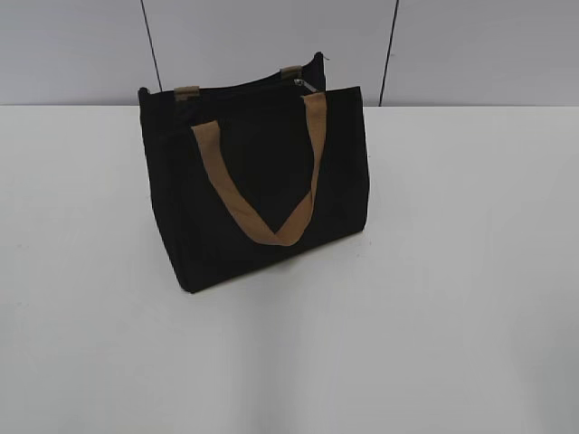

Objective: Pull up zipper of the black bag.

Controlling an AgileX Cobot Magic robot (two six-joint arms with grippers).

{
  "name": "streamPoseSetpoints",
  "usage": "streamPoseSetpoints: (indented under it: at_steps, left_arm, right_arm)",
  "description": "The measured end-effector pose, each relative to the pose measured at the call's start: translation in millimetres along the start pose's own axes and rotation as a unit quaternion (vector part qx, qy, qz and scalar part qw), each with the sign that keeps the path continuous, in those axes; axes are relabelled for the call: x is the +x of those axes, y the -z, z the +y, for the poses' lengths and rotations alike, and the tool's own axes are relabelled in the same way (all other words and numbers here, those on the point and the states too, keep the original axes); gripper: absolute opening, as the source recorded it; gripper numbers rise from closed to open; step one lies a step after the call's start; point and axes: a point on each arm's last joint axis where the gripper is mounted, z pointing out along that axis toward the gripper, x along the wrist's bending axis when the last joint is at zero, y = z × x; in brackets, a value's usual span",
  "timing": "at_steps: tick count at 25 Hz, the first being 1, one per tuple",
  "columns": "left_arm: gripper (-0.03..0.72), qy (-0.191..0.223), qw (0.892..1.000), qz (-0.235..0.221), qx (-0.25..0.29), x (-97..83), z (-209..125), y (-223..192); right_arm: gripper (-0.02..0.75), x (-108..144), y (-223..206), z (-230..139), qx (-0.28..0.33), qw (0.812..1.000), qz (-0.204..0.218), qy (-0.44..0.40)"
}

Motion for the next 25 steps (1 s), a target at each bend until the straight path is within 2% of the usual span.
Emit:
streamPoseSetpoints:
  at_steps: [4,8,25]
  left_arm:
    - [0.467,-0.01,1.0,-0.001,-0.011,-0.1,0,0]
    - [0.468,-0.015,1.0,-0.003,-0.027,-0.5,2,-3]
    - [0.468,-0.018,0.999,-0.005,-0.037,-1.0,2,-8]
  right_arm:
    - [0.557,-6,12,-19,-0.066,0.997,-0.043,-0.01]
    - [0.557,-11,14,-20,-0.069,0.995,-0.072,-0.006]
    - [0.557,-12,14,-20,-0.07,0.994,-0.082,0.013]
